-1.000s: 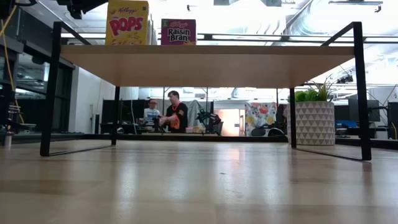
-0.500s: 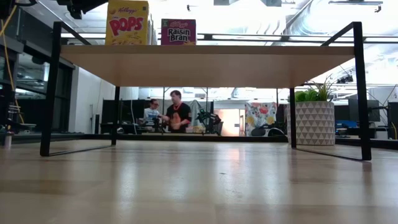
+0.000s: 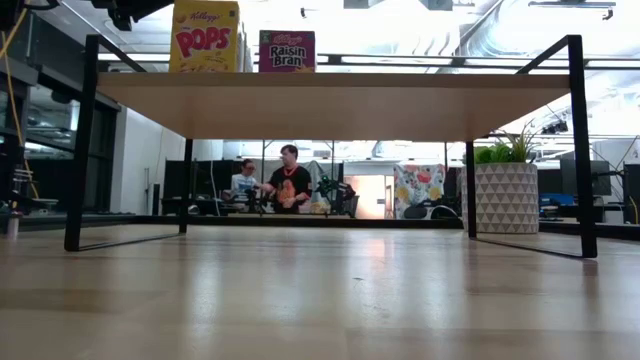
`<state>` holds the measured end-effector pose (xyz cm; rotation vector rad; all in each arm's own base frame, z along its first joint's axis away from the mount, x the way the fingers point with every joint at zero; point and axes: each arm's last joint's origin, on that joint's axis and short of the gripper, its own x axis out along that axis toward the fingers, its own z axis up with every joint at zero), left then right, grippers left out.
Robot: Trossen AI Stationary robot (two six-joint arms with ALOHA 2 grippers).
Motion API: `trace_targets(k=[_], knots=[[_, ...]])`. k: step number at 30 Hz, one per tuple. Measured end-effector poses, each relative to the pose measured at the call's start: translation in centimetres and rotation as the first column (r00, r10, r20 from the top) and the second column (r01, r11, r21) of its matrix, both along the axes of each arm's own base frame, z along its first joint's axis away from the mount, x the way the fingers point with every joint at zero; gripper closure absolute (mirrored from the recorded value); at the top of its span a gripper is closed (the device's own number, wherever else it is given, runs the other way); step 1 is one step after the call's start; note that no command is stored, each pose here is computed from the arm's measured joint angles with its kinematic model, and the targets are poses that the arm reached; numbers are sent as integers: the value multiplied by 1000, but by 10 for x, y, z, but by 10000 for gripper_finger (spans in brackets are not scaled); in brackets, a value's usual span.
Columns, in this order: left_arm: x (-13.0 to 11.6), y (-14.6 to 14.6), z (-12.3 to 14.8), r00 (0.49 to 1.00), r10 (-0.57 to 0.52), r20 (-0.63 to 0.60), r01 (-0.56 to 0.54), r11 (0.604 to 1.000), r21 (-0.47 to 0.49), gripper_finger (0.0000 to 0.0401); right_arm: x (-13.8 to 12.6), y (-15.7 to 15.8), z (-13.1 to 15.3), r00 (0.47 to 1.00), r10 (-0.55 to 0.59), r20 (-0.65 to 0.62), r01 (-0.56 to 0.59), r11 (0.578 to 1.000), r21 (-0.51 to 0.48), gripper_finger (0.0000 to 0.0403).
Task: Stack cereal on shelf
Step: Put the purple cereal box on the shelf
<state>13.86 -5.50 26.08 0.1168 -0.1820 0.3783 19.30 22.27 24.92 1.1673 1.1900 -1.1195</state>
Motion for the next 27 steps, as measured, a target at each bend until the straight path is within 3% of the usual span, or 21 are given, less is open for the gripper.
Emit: trace_targets(k=[8, 20, 27], knots=[[0, 0, 0, 1000, 0, 0, 0, 1000, 0, 181, 5, 2, -9, 999, 43, 14, -42, 997, -59, 123], [0, 0, 0, 1000, 0, 0, 0, 1000, 0, 181, 7, 6, -20, 997, 55, -58, -58, 997, -50, 124], [0, 0, 0, 1000, 0, 0, 0, 1000, 0, 181, 7, 7, -20, 996, 70, -59, -73, 996, -48, 160]])
